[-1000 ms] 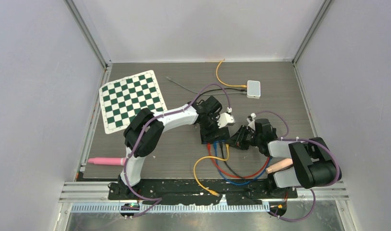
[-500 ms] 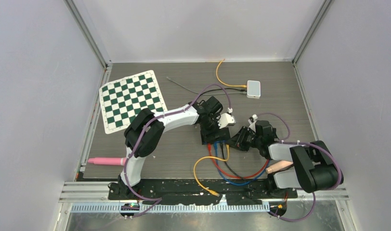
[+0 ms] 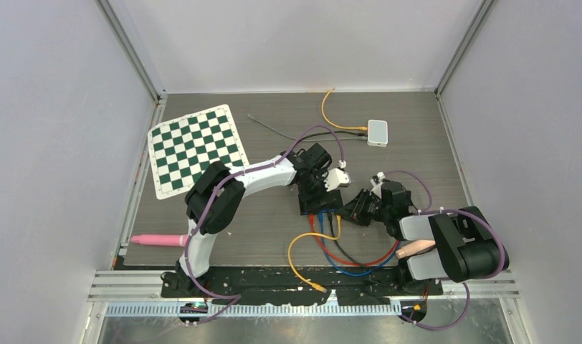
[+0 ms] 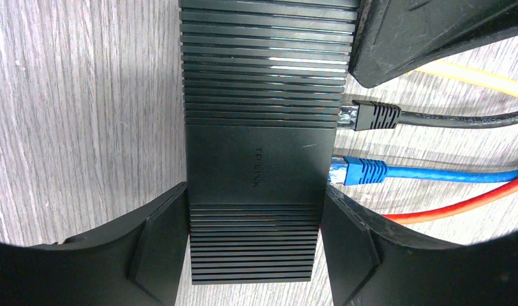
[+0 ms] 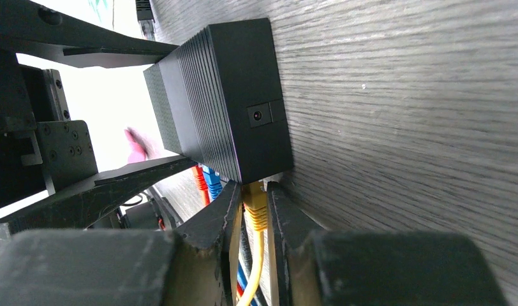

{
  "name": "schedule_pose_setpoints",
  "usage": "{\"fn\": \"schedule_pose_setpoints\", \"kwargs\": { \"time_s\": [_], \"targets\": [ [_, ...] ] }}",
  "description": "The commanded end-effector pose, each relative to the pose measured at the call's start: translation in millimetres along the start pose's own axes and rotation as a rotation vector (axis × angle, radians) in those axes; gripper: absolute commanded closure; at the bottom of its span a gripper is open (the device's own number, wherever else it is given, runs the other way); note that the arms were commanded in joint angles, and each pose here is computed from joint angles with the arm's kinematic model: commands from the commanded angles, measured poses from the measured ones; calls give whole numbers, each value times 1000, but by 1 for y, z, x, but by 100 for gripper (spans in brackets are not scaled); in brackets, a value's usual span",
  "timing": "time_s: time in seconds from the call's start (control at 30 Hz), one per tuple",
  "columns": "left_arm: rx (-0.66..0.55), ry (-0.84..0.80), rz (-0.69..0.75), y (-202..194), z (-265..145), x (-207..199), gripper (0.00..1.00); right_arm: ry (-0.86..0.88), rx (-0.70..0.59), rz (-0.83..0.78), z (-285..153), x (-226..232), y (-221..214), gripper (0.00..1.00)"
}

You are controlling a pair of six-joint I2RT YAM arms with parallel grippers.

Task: Pull the plug from the switch port
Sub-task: Pull the connector from the switch port.

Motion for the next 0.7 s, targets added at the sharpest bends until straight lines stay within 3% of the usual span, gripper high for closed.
{"fn": "schedule_pose_setpoints", "kwargs": {
  "time_s": [0.0,0.17,0.27,0.37,0.4,0.47,0.67],
  "targets": [
    [39,-11,-46,-8,9,1,35,-20,58,70,0,-10,-14,95],
    [42,-8,-55,-8,9,2,35,-187,-15,22,-3,-26,-10,95],
    [40,-9,-56,-9,9,2,35,-248,29,-4,-7,-30,-14,95],
    [42,-7,-57,-9,9,3,35,-111,87,48,-6,-21,-27,95],
    [40,-5,-57,-9,9,3,35,-18,48,20,-4,-9,-20,95],
    [34,1,-62,-9,8,3,35,6,27,64,-4,-9,-22,95],
    [45,15,-80,-13,8,5,36,-219,36,-8,-4,-26,-21,95]
  ]
}}
Point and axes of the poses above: each gripper's point midway between its finger pads, its own z axis out along the fingers, its own x axis along the line the jaws close on, y = z × x, the point moved 6 cm from there along -z, back along the fingers, and after that the axes turned 7 degrees about z, right-handed, at the moved point
